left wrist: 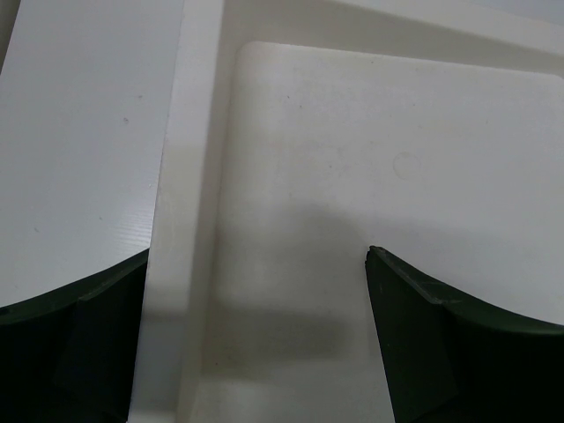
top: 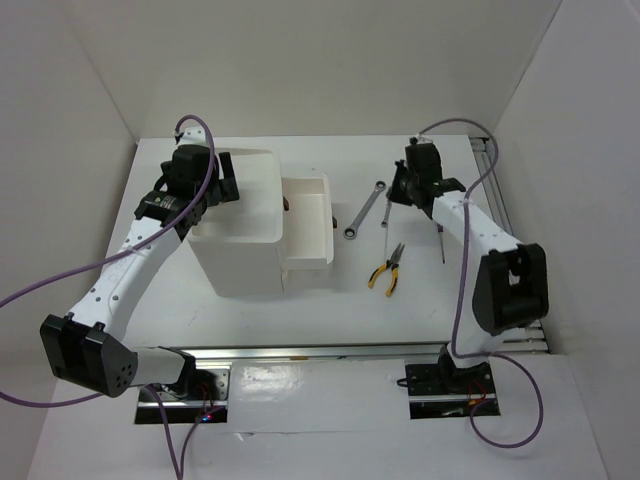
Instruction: Sort the tools into containers
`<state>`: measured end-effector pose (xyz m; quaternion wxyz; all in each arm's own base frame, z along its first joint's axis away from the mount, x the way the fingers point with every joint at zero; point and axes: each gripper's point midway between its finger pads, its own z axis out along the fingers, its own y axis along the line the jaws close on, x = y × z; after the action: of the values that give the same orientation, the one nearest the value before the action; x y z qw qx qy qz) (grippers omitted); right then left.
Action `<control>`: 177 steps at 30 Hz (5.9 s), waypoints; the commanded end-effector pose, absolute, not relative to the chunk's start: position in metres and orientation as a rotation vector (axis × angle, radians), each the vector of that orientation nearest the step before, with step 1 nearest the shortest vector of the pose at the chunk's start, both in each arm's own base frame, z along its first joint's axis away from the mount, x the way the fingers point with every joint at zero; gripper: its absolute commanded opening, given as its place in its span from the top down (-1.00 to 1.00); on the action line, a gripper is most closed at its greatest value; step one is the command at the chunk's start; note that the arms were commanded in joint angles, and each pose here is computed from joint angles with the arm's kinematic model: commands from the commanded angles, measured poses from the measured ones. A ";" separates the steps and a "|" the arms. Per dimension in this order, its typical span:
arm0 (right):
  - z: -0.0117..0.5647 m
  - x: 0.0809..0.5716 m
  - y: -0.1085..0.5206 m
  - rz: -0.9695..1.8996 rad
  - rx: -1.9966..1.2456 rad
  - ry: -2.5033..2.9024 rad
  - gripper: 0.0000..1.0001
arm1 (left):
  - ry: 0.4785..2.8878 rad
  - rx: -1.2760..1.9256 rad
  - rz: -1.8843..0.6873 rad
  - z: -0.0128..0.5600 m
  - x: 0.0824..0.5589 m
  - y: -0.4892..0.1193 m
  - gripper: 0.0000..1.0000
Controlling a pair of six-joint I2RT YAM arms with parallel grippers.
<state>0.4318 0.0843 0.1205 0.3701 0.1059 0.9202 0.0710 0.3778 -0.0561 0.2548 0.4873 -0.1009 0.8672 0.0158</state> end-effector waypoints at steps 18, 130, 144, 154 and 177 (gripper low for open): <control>0.260 0.427 0.350 0.883 -0.090 1.974 0.78 | 2.341 -0.111 -0.017 0.199 0.353 -0.080 -1.00; 0.158 0.400 0.336 0.538 -0.133 2.166 1.00 | 2.338 -0.098 -0.055 0.199 0.350 -0.084 -1.00; 0.145 0.361 0.409 0.892 -0.058 2.171 1.00 | 2.340 -0.094 -0.065 0.198 0.349 -0.086 -1.00; 0.119 0.367 0.291 0.562 0.184 2.208 0.38 | 2.329 -0.099 -0.058 0.202 0.349 -0.084 -1.00; 0.076 0.382 0.361 1.560 -0.177 1.958 0.01 | 2.330 -0.088 -0.054 0.202 0.349 -0.083 -1.00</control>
<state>0.3743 0.3471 0.0460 0.2770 -0.0386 0.7850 0.5527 0.3766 -0.0562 0.2552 0.4897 -0.0999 0.8661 0.0128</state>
